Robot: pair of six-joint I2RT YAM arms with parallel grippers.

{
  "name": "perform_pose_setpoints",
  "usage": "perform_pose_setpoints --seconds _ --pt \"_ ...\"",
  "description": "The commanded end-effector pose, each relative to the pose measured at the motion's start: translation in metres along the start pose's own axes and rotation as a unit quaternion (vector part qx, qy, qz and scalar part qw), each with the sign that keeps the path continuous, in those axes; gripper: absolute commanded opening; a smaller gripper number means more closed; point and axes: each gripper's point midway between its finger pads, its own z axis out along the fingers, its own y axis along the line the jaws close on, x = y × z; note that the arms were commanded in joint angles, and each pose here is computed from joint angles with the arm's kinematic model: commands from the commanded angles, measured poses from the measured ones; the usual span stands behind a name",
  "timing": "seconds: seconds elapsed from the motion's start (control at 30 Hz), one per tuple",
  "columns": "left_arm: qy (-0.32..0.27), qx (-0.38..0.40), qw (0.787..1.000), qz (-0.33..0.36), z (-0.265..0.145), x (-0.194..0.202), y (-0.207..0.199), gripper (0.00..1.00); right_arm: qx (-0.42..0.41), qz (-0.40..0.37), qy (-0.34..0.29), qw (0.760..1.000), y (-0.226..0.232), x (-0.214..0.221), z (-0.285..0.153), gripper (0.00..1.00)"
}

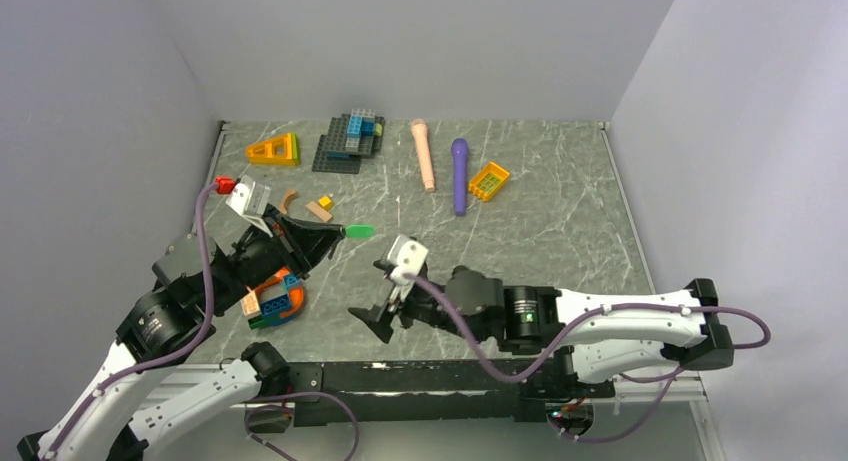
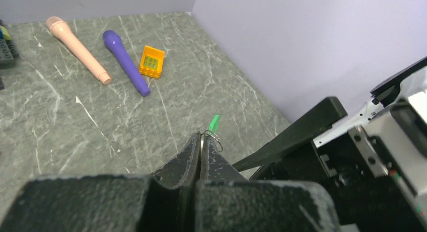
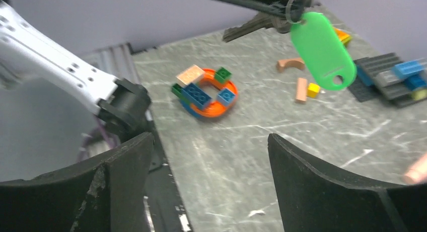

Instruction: Remove the keys from the keyring

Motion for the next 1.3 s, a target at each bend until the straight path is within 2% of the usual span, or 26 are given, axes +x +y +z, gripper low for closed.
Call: perform_pose_setpoints --seconds 0.0,0.2,0.37,0.47,0.6,0.8,1.13,1.27 --pt "0.007 -0.004 1.0 -0.003 0.0 -0.006 -0.003 0.0 0.078 -0.123 0.03 0.989 -0.013 0.002 0.006 0.88" --pt "0.018 -0.01 1.0 -0.017 -0.001 -0.005 -0.003 0.0 0.187 -0.22 0.027 0.957 -0.022 0.002 0.012 0.91" --pt "0.025 -0.014 0.999 -0.024 -0.007 -0.005 -0.004 0.0 0.274 -0.297 0.016 0.915 -0.033 -0.005 0.008 0.92" --pt "0.028 -0.016 0.999 -0.025 -0.009 -0.003 -0.003 0.0 0.301 -0.332 -0.003 0.894 -0.033 -0.012 0.005 0.93" --pt "0.033 -0.018 0.999 -0.026 -0.01 -0.002 -0.003 0.0 0.312 -0.349 -0.023 0.883 -0.035 -0.023 0.0 0.94" --pt "0.035 -0.011 0.999 -0.032 -0.009 -0.002 -0.006 0.0 0.289 -0.348 -0.031 0.891 -0.039 -0.037 0.005 0.91" --pt "0.027 -0.004 0.999 -0.031 -0.007 -0.008 -0.01 0.0 0.237 -0.305 -0.043 0.922 -0.042 -0.038 0.014 0.87" --pt "0.027 0.007 0.999 -0.036 -0.005 -0.007 -0.014 0.0 0.221 -0.28 -0.053 0.933 -0.044 -0.04 0.014 0.78"
